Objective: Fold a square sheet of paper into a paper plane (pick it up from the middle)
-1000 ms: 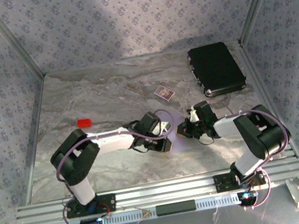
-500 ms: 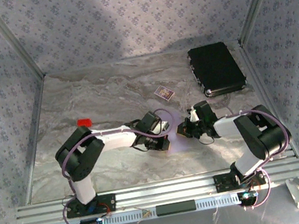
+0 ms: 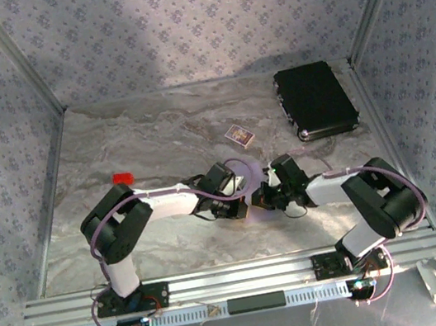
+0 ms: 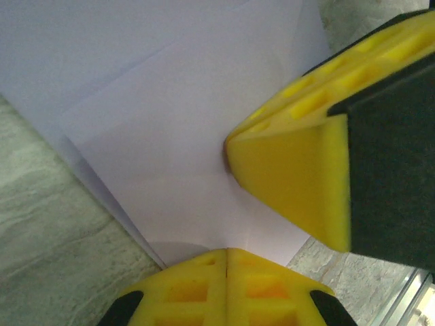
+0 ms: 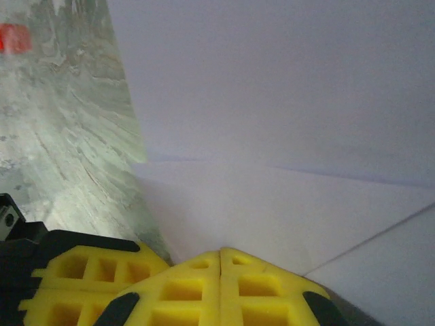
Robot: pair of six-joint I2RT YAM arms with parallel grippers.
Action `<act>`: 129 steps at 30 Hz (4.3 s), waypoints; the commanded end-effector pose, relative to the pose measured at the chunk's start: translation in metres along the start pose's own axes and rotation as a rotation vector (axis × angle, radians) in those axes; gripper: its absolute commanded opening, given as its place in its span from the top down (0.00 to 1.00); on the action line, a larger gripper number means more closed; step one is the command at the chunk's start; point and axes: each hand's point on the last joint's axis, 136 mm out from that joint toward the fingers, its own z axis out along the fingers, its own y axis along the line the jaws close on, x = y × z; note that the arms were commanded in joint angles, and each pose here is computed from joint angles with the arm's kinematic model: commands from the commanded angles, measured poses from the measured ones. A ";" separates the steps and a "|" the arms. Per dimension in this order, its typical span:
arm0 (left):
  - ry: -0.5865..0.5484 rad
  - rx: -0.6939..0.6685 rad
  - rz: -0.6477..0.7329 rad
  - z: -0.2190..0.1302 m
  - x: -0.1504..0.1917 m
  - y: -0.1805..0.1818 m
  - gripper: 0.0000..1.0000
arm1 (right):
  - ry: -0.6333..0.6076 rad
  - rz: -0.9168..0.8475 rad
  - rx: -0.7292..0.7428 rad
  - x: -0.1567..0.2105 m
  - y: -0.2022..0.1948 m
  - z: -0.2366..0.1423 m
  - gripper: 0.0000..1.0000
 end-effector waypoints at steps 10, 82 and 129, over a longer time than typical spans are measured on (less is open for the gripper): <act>0.081 -0.067 -0.039 0.014 0.024 0.023 1.00 | -0.158 0.163 0.129 -0.049 -0.048 -0.019 1.00; 0.033 -0.017 -0.010 0.007 -0.027 0.020 0.95 | -0.115 0.165 0.188 0.014 -0.018 -0.044 0.57; 0.010 0.009 -0.017 0.004 -0.030 0.015 0.96 | -0.086 0.101 -0.050 -0.045 -0.005 -0.028 0.60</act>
